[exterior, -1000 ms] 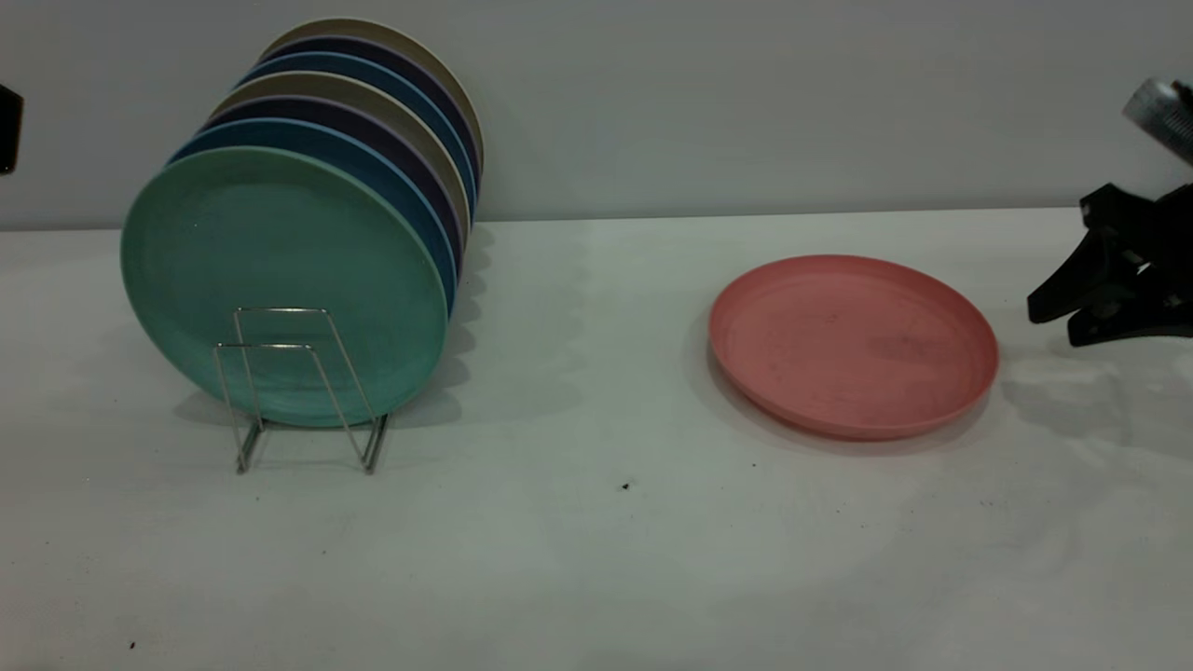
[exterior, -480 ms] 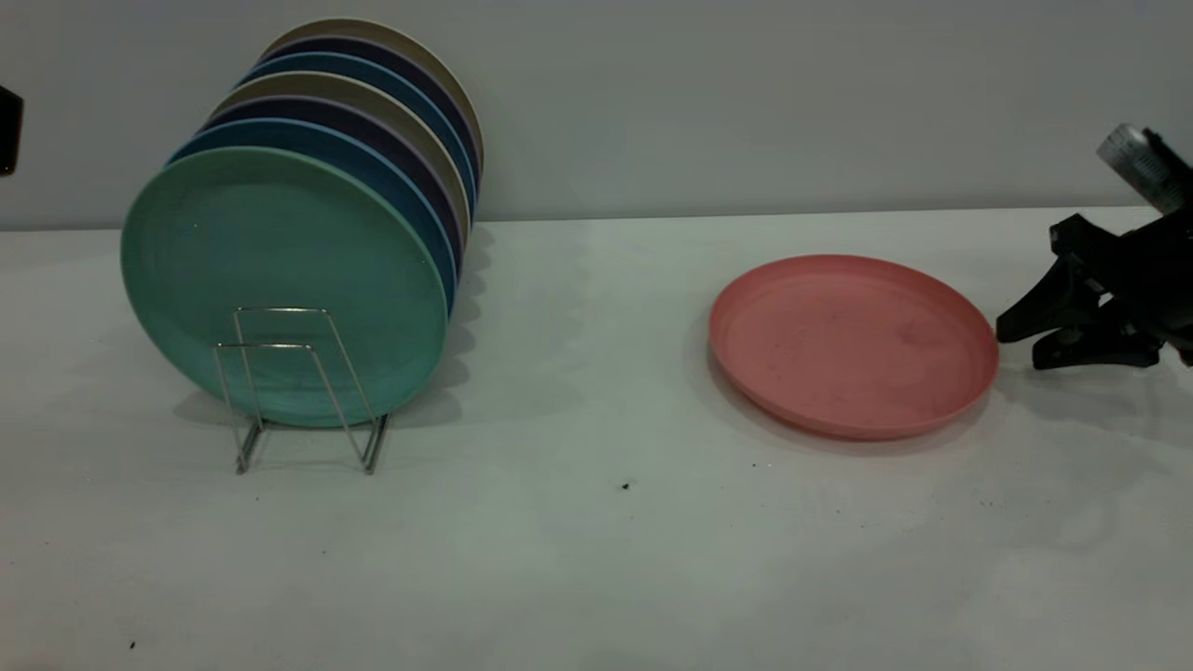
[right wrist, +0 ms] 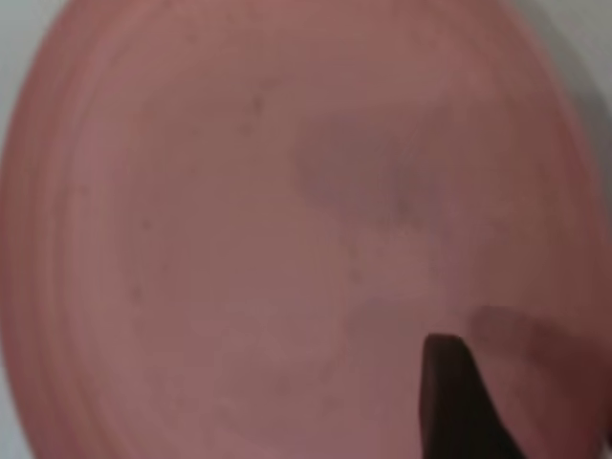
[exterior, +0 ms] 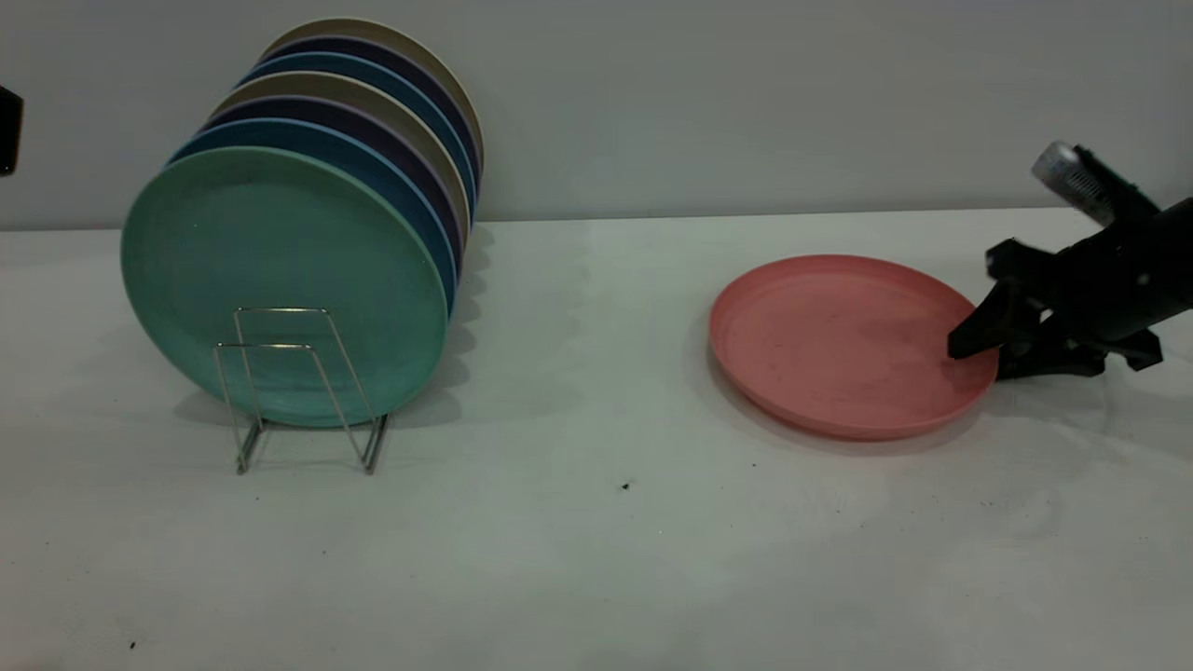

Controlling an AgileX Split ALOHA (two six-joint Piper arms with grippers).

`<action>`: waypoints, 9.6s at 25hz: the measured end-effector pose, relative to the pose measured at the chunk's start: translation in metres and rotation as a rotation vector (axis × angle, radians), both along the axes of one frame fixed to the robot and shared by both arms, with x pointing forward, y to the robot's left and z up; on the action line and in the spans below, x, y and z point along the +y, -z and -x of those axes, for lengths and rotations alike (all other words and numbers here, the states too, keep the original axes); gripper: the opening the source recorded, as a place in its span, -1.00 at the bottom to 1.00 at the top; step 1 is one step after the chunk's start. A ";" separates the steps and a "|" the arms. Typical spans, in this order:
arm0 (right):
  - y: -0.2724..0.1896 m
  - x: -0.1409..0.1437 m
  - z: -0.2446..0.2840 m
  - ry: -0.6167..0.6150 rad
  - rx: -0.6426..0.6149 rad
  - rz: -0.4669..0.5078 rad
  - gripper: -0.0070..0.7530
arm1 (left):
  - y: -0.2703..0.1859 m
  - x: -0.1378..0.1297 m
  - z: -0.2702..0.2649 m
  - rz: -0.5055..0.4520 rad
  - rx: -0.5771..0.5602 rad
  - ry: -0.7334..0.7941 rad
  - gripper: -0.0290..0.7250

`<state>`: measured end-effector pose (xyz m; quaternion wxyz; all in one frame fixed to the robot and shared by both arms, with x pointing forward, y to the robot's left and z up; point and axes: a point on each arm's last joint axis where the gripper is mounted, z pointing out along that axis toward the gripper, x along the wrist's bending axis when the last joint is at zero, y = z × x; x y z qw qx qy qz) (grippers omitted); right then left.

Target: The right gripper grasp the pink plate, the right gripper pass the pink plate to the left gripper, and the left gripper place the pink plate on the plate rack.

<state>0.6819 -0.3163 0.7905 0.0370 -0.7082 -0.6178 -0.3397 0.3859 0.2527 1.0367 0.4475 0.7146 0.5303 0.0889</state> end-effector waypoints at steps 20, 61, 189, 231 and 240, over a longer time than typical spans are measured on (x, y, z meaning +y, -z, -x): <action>-0.022 0.013 0.006 -0.213 -0.003 0.070 -0.95 | 0.005 -0.004 -0.001 0.063 0.086 0.015 0.44; -0.091 0.175 0.045 -0.657 0.007 -0.244 -0.95 | 0.120 -0.021 -0.096 0.444 0.421 -0.002 0.21; -0.115 0.055 0.055 -0.480 0.393 0.279 -0.26 | 0.034 0.006 -0.206 -0.960 -0.492 0.978 -0.58; -0.115 0.055 0.054 -0.475 0.383 0.282 -0.25 | 0.021 0.005 -0.203 -0.922 -0.492 0.905 0.19; -0.158 0.049 0.028 -0.410 0.353 0.360 -0.25 | -0.043 0.002 -0.175 -0.411 -0.215 0.229 0.19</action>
